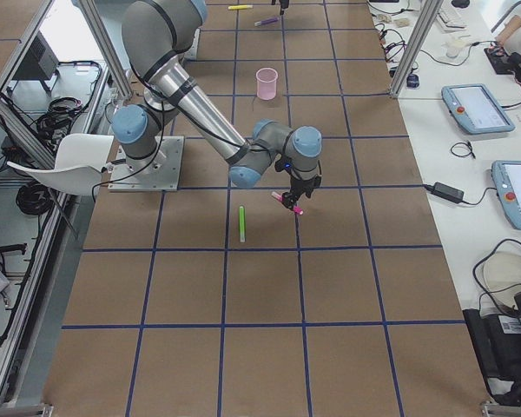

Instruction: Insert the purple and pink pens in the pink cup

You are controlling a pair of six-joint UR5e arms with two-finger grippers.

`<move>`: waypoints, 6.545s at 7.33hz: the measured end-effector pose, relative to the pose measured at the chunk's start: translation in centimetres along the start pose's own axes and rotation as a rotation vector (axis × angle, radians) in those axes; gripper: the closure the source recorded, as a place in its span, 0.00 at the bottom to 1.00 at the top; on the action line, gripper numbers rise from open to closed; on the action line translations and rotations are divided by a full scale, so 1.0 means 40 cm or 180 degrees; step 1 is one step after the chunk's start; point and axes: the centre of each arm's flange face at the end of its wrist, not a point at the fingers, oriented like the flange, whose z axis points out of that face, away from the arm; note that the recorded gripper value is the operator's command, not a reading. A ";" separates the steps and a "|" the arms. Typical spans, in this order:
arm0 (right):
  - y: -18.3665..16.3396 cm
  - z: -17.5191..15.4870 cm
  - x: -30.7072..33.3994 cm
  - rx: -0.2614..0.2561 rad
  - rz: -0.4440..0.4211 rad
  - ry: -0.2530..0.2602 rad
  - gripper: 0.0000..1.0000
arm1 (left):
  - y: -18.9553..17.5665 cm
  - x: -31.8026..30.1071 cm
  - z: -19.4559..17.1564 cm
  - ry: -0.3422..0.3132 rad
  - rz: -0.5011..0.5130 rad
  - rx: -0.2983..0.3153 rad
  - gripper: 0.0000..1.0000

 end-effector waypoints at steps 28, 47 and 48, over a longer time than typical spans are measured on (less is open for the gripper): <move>-1.052 -0.481 0.461 -0.0736 0.2686 0.0225 0.93 | -0.065 0.035 -0.226 -0.0164 0.0100 0.0345 1.00; -1.171 -0.482 0.681 -0.1340 0.2731 -0.0026 0.00 | 0.008 0.294 -0.361 -0.0144 0.0223 0.0734 1.00; -1.073 -0.553 0.666 -0.1247 0.2904 -0.0137 0.00 | 0.068 0.422 -0.401 -0.0098 0.0312 0.0865 1.00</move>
